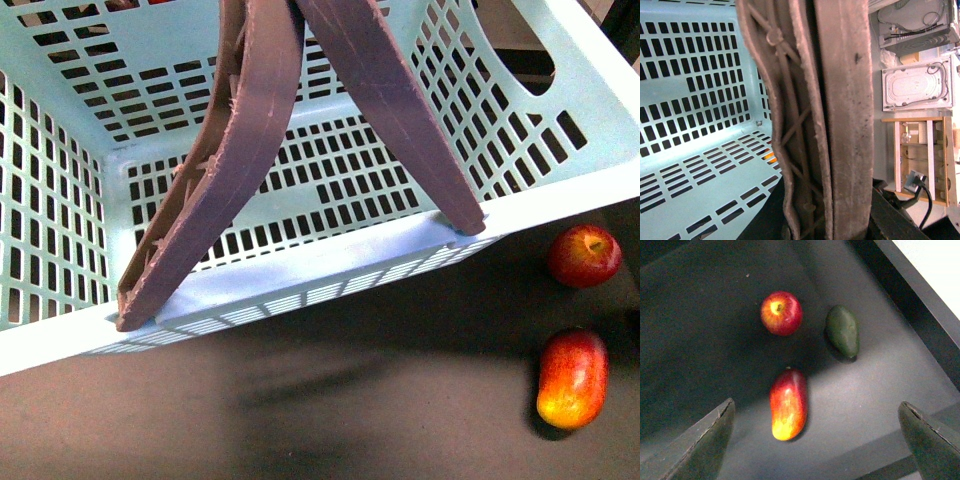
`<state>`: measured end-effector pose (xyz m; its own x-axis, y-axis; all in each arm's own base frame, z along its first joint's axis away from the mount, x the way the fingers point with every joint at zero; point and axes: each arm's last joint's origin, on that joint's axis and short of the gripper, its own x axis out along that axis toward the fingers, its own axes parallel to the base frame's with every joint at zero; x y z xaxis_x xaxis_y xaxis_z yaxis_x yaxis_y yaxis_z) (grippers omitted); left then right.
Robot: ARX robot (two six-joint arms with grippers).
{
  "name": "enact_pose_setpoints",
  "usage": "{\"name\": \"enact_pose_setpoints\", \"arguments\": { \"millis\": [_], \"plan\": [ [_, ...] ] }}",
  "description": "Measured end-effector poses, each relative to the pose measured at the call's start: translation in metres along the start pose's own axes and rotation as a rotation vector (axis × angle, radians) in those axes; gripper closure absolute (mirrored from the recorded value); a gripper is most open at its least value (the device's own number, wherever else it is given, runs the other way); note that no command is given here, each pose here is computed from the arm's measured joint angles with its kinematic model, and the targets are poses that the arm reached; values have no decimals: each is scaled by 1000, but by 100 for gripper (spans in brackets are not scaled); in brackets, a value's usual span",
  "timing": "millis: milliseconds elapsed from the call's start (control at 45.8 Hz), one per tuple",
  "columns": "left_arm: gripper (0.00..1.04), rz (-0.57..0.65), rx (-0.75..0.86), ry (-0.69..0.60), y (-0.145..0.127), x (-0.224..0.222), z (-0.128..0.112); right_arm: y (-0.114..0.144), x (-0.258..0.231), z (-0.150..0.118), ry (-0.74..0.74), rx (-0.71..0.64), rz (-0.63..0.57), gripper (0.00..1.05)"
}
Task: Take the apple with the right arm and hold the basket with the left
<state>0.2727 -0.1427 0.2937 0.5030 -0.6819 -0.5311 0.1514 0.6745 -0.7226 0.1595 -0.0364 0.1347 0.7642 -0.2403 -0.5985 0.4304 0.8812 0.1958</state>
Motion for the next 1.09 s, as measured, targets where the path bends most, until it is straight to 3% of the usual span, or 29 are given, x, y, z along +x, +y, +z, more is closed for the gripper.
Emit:
{"name": "enact_pose_setpoints", "arguments": {
  "millis": [153,349,590,1092],
  "plan": [
    [86,2,-1,-2,0,0,0,11,59,10,42,-71,18,9],
    [86,-1,-1,1,0,0,0,20,127,-3,208,-192,7,9],
    [86,0,-1,-1,0,0,0,26,182,-7,306,-298,-3,9],
    [86,0,-1,0,0,0,0,41,242,9,345,-454,26,9]
  ]
}}
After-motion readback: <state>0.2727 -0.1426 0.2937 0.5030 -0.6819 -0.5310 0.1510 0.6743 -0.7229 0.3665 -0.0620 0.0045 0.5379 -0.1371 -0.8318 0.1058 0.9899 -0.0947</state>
